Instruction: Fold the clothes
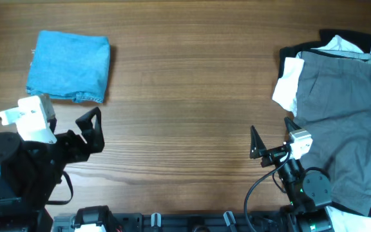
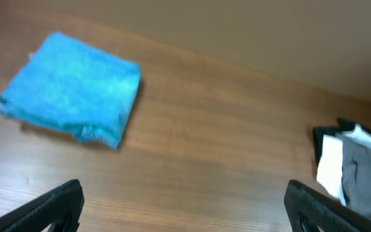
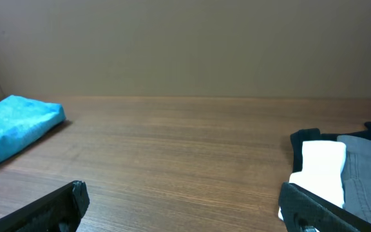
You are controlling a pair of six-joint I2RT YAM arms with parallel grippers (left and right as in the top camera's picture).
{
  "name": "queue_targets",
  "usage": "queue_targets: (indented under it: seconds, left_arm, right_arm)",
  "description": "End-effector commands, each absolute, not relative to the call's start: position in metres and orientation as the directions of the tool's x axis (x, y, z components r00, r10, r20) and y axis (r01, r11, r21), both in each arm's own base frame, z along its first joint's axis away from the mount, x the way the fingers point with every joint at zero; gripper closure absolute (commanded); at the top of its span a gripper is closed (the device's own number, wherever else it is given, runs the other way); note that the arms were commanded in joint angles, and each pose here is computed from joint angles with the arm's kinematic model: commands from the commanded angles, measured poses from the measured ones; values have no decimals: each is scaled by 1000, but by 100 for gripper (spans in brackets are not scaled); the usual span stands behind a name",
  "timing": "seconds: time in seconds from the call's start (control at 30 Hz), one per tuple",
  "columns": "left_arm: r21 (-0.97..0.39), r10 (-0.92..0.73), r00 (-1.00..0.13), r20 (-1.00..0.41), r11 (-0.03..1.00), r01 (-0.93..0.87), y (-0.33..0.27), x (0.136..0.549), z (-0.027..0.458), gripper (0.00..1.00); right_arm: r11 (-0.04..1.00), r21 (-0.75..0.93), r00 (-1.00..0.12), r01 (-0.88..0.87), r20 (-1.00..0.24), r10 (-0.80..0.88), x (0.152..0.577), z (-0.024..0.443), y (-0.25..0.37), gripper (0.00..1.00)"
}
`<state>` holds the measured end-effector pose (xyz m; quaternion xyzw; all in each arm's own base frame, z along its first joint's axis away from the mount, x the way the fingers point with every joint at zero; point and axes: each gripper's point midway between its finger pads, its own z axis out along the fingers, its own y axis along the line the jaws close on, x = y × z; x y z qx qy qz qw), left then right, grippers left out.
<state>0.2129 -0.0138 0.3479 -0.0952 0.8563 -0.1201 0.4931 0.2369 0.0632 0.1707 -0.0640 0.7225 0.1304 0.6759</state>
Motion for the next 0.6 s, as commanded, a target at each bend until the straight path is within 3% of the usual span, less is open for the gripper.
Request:
queue_targets:
  seconds: [0.0, 0.27, 0.57]
  left_arm:
    - [-283, -261, -426, -866, 959, -13, -14, 221, 340, 0]
    - [-273, -241, -217, -946, 953, 133, -26, 234, 293, 0]
    - [-224, -224, -20, -974, 957, 182, -26, 236, 249, 0]
  right_arm:
    - [955, 88, -56, -282, -996, 75, 236, 175, 64, 0]
    - [955, 88, -56, -282, -996, 75, 236, 175, 64, 0]
    - [955, 88, -56, -282, -996, 75, 236, 175, 64, 0]
